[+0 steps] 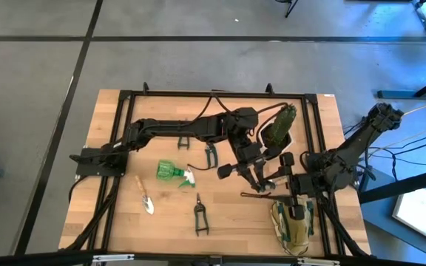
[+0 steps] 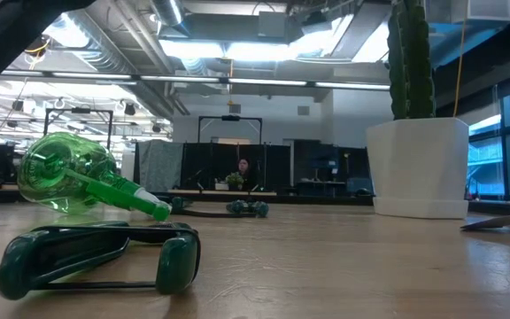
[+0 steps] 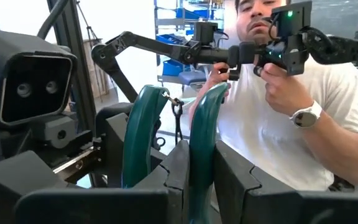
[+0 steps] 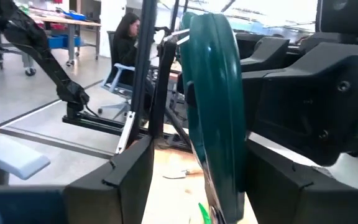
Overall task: Pick & Place Garden tools in Gardening bag
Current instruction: Put the top right hand pruner into the white bag
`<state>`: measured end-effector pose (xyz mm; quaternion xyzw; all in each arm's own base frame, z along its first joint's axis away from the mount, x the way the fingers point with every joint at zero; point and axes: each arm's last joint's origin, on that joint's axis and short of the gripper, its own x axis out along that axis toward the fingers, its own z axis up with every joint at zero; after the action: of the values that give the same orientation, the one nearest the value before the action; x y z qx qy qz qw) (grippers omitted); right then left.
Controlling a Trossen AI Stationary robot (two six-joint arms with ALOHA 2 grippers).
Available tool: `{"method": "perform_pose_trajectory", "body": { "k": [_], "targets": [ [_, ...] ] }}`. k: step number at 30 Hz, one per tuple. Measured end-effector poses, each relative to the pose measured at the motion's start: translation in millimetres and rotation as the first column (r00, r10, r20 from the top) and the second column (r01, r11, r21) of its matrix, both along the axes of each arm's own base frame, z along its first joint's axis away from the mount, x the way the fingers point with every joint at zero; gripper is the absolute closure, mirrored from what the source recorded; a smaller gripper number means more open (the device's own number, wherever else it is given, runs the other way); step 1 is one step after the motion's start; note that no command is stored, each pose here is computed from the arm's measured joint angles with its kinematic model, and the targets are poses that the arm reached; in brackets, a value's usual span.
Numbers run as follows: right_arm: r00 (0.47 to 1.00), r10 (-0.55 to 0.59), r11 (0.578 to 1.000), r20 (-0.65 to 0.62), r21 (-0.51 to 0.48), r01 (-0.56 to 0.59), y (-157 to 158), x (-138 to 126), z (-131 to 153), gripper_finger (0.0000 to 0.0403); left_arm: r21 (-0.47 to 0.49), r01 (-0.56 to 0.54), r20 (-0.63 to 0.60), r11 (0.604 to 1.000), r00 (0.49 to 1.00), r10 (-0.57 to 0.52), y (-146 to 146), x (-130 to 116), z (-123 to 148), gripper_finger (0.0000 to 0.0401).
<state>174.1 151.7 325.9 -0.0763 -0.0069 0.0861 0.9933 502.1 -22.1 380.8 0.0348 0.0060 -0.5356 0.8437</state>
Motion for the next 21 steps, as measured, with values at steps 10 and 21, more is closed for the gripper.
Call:
{"method": "perform_pose_trajectory", "body": {
  "k": [10,21],
  "targets": [
    [1.000,0.002,1.000,0.004,0.005,-0.002,0.1,0.1,0.5,0.0178,0.007,-0.007,-0.004,1.000,1.000,0.007,0.1,0.0,-1.4,0.0362],
    [0.997,0.063,0.997,-0.032,0.035,-0.062,1.7,-0.3,-2.7,0.0178,0.008,-0.012,-0.024,1.000,1.000,0.013,-0.2,0.0,-2.9,0.0362]
  ]
}}
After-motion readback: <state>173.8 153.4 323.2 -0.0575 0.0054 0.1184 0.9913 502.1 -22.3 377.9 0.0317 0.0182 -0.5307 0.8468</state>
